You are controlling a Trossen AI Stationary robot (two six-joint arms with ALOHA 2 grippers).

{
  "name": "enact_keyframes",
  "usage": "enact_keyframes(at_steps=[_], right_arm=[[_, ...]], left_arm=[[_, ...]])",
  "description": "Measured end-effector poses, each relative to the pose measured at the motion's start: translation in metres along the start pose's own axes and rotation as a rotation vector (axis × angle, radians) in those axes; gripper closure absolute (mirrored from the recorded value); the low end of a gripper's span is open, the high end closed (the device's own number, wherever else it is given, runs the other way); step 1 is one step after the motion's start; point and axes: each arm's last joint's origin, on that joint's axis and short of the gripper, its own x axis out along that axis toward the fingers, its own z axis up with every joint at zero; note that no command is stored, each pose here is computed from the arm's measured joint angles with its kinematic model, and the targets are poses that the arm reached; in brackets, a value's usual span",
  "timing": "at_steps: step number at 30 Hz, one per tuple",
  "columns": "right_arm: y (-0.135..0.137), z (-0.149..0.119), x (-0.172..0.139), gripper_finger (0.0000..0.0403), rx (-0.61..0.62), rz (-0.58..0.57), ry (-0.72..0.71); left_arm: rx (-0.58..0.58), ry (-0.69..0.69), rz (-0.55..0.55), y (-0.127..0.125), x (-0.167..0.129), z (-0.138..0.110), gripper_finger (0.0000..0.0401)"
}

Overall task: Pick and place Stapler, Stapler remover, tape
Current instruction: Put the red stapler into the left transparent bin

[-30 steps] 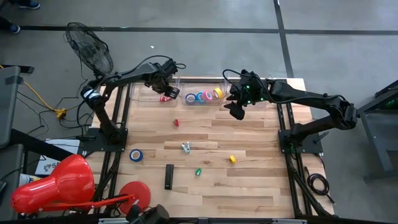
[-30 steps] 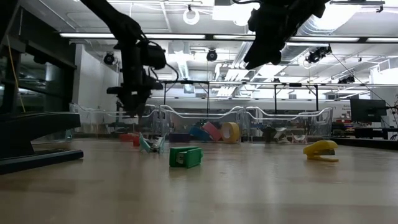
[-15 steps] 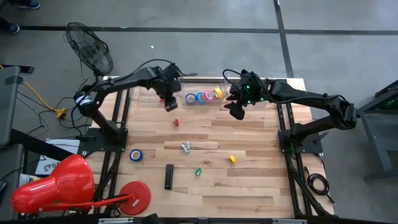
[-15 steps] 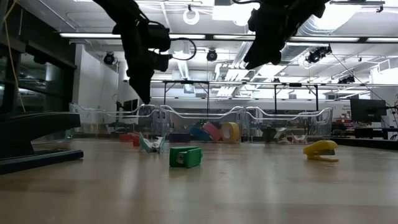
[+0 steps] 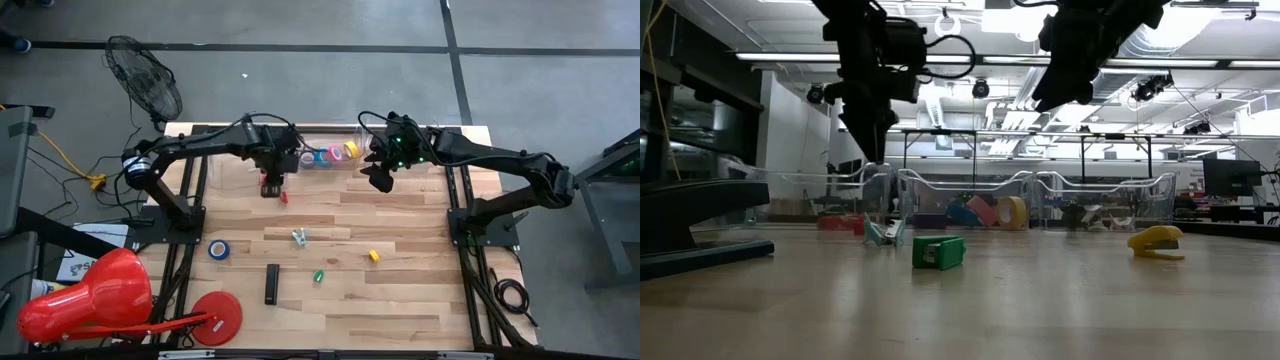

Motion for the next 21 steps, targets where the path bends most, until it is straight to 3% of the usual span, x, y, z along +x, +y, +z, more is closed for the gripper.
enact_keyframes(at_steps=[3, 7, 18, 21], right_arm=[[0.000, 0.000, 0.000, 0.0215, 0.000, 0.000, 0.000], [0.000, 0.000, 0.000, 0.0215, 0.001, 0.000, 0.001], [0.000, -0.003, 0.000, 0.0215, 0.006, 0.002, 0.032], [0.000, -0.003, 0.000, 0.0215, 0.006, 0.003, 0.033]], left_arm=[[0.096, 0.035, 0.110, -0.002, 0.000, 0.003, 0.0258], [0.091, 0.055, 0.211, 0.003, -0.001, 0.004, 0.0258], [0.030, -0.044, 0.238, 0.001, -0.022, 0.003, 0.0258], [0.068, -0.101, 0.172, -0.003, -0.030, 0.002, 0.0258]])
